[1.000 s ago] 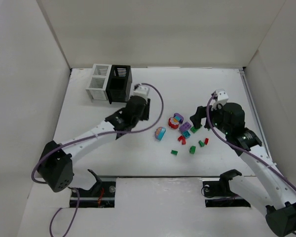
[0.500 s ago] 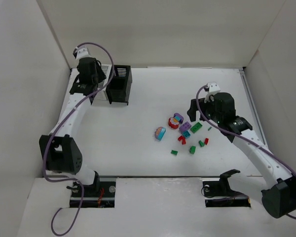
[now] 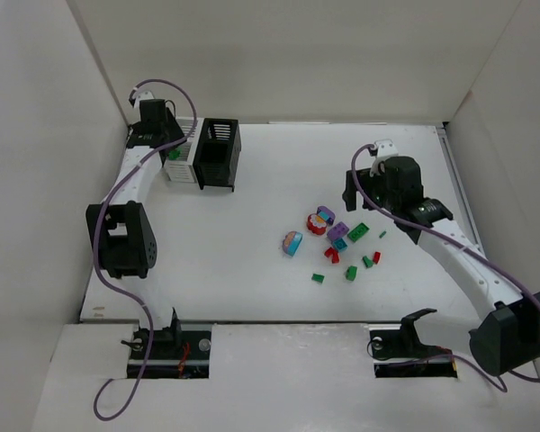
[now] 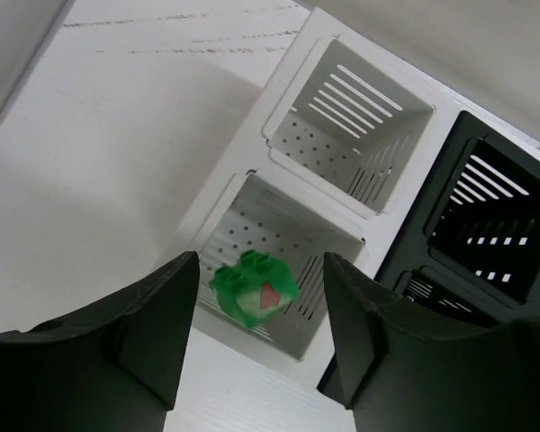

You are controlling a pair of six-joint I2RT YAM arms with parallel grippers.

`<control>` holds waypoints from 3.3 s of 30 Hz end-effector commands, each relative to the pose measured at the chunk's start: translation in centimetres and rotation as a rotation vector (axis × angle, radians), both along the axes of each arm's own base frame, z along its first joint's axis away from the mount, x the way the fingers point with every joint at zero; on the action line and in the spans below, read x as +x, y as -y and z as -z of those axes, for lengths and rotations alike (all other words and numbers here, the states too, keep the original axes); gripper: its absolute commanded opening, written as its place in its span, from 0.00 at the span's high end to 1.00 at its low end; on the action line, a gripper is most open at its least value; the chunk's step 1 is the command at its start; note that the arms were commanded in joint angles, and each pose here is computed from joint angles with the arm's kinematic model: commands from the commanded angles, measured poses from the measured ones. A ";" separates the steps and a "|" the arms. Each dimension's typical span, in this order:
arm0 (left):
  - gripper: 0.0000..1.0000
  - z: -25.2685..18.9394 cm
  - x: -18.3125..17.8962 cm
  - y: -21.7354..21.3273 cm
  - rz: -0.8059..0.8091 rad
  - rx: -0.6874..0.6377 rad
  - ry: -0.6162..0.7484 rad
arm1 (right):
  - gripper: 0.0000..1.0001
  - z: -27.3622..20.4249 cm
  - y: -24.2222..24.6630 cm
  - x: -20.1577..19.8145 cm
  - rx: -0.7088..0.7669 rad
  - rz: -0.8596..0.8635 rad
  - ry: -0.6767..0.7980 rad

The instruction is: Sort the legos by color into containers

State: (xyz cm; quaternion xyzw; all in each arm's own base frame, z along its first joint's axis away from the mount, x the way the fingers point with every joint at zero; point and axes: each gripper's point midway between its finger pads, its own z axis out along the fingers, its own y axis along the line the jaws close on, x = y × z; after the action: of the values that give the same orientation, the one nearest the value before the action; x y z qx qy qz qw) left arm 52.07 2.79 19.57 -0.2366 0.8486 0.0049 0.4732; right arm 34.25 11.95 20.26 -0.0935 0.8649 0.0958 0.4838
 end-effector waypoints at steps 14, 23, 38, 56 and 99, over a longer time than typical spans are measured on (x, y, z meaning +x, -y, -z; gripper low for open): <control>0.00 -5.6 -4.0 6.4 0.283 0.010 0.113 | 0.00 -1.7 0.8 0.2 0.016 0.020 0.062; 0.00 -1.3 -16.2 26.7 0.823 0.047 0.057 | 0.00 0.2 1.1 -0.7 0.003 0.020 0.026; 0.00 10.1 -24.3 34.6 1.005 0.073 -0.182 | 0.00 1.2 0.2 -2.0 0.021 -0.034 -0.006; 0.10 14.8 -24.1 35.9 0.977 0.147 -0.284 | 0.00 1.6 0.4 -2.3 0.008 -0.027 -0.015; 0.56 -5.4 -25.8 38.2 1.045 -0.161 0.440 | 0.00 -11.3 -10.2 -6.0 0.576 -0.431 0.176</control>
State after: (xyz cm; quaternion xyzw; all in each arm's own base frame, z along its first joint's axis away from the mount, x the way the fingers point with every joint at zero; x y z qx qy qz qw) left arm 25.89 -35.00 22.58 0.1888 0.7605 -0.3370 0.5220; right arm 28.47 20.92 27.47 -0.1301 0.7599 0.3906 0.5031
